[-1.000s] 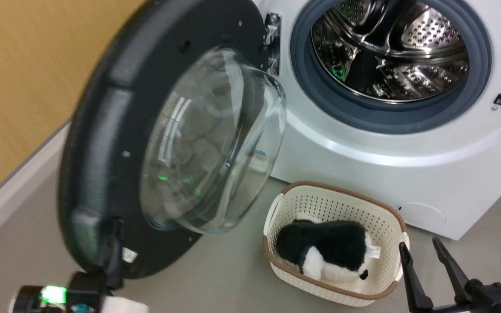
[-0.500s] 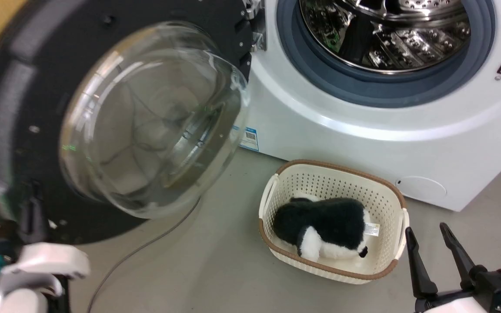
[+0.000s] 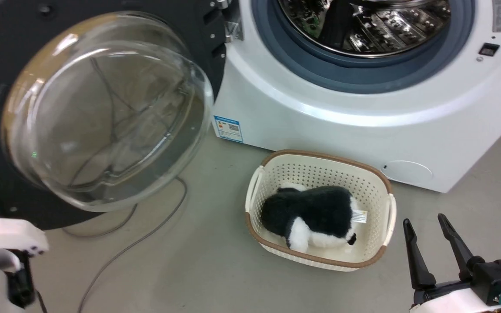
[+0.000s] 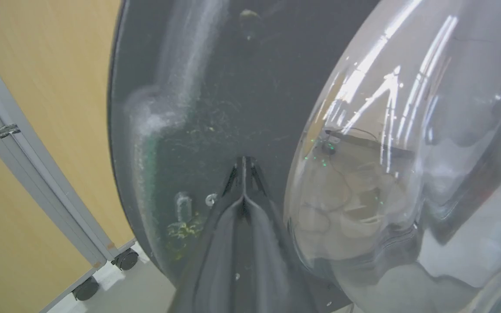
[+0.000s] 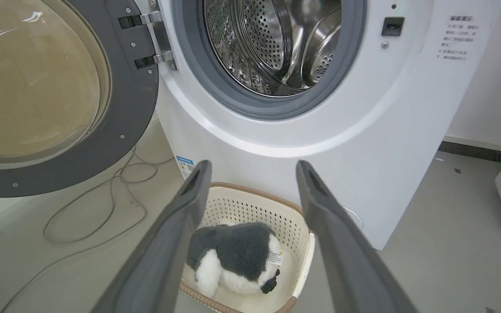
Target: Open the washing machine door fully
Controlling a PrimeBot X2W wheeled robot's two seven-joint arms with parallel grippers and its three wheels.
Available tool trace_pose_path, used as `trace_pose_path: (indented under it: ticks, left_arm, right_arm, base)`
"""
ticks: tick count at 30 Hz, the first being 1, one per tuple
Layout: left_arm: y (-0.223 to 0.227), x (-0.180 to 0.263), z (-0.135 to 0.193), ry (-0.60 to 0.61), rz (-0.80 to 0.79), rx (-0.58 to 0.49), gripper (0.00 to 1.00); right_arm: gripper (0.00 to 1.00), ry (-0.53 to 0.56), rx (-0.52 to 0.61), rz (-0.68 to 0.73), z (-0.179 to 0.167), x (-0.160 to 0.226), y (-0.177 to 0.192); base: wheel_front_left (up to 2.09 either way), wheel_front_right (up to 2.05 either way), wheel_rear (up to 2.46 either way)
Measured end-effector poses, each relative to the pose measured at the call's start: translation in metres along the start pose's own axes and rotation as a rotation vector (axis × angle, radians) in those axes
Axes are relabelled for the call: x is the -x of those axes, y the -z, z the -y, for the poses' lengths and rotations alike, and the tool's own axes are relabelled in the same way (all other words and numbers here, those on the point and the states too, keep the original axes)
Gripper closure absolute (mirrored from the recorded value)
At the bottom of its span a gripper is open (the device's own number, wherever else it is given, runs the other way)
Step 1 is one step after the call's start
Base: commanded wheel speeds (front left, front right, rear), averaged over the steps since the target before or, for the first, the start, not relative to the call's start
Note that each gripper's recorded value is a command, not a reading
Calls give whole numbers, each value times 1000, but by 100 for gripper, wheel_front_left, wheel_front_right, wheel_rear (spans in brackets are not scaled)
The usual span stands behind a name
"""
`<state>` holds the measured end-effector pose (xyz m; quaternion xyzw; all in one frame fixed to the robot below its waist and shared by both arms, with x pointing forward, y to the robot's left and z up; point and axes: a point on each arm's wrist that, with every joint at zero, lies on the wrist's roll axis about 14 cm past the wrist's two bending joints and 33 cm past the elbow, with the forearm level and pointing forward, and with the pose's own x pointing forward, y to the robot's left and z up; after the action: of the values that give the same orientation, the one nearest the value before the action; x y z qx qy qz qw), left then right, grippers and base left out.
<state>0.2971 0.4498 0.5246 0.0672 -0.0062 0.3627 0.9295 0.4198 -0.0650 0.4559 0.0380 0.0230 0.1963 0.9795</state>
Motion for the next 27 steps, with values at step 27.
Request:
trace_pose_path:
  ticks: [27]
  left_arm:
    - [-30, 43, 8, 75, 135, 48, 100]
  right_arm:
    - [0, 83, 27, 115, 16, 42, -48]
  base:
    - [0, 0, 0]
